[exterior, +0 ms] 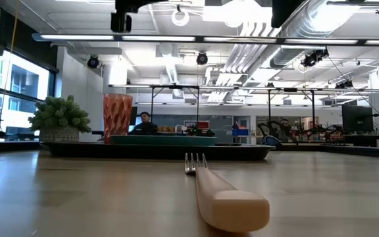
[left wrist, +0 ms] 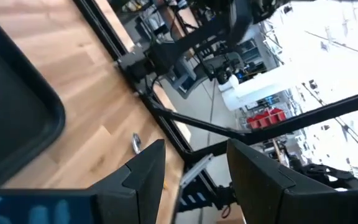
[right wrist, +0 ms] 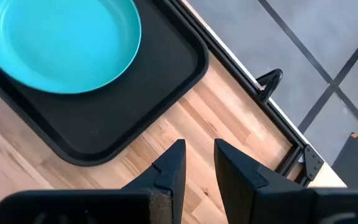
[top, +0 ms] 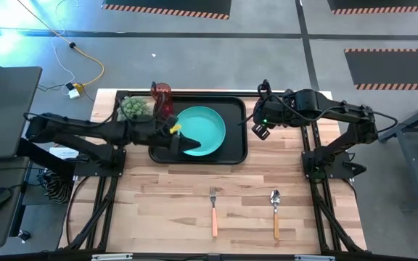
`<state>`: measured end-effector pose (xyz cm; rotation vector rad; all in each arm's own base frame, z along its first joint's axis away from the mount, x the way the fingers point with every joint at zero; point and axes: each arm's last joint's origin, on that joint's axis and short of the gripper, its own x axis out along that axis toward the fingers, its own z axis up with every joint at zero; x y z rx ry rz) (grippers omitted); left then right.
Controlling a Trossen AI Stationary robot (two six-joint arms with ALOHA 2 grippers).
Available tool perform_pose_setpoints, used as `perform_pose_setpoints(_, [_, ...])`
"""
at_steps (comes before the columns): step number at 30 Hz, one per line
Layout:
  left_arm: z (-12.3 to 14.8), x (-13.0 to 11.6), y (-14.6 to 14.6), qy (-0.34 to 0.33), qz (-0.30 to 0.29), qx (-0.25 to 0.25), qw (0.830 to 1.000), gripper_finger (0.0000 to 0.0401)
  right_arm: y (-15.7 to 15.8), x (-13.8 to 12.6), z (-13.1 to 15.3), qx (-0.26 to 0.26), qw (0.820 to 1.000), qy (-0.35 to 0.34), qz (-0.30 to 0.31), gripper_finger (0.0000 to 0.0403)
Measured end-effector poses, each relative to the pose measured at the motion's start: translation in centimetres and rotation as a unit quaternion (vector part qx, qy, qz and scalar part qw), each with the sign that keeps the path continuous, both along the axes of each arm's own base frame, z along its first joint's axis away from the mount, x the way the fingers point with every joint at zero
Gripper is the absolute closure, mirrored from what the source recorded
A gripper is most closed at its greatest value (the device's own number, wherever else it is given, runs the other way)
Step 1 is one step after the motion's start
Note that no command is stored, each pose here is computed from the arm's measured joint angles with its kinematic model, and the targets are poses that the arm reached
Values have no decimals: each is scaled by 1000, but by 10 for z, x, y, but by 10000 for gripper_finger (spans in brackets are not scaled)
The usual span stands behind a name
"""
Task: Pick and place plate/cup/fork/spoon on tray
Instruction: Put the orange fork to the right of the blue plate on the black tray
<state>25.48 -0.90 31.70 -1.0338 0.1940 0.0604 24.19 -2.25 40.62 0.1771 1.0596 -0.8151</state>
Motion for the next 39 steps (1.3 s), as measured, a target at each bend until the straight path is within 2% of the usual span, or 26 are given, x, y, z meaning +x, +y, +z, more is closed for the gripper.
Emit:
perform_pose_setpoints(6, [19,21,-26,-10,-5,4,1000,240,1,0,0,6,1000,14,28,327])
perform_pose_setpoints(11, [17,37,-42,66,12,12,998,240,1,0,0,5,999,16,31,327])
perform_pose_setpoints(16, [10,52,-60,116,26,-13,993,240,1,0,0,6,999,16,32,327])
perform_pose_setpoints(21, [-4,67,-76,149,24,-39,988,240,1,1,0,3,999,20,42,327])
perform_pose_setpoints(30, [-42,85,-94,219,59,-77,971,240,1,2,0,0,999,20,50,327])
perform_pose_setpoints(39, [-68,90,-116,262,52,-102,958,240,1,4,1,-2,999,4,50,327])
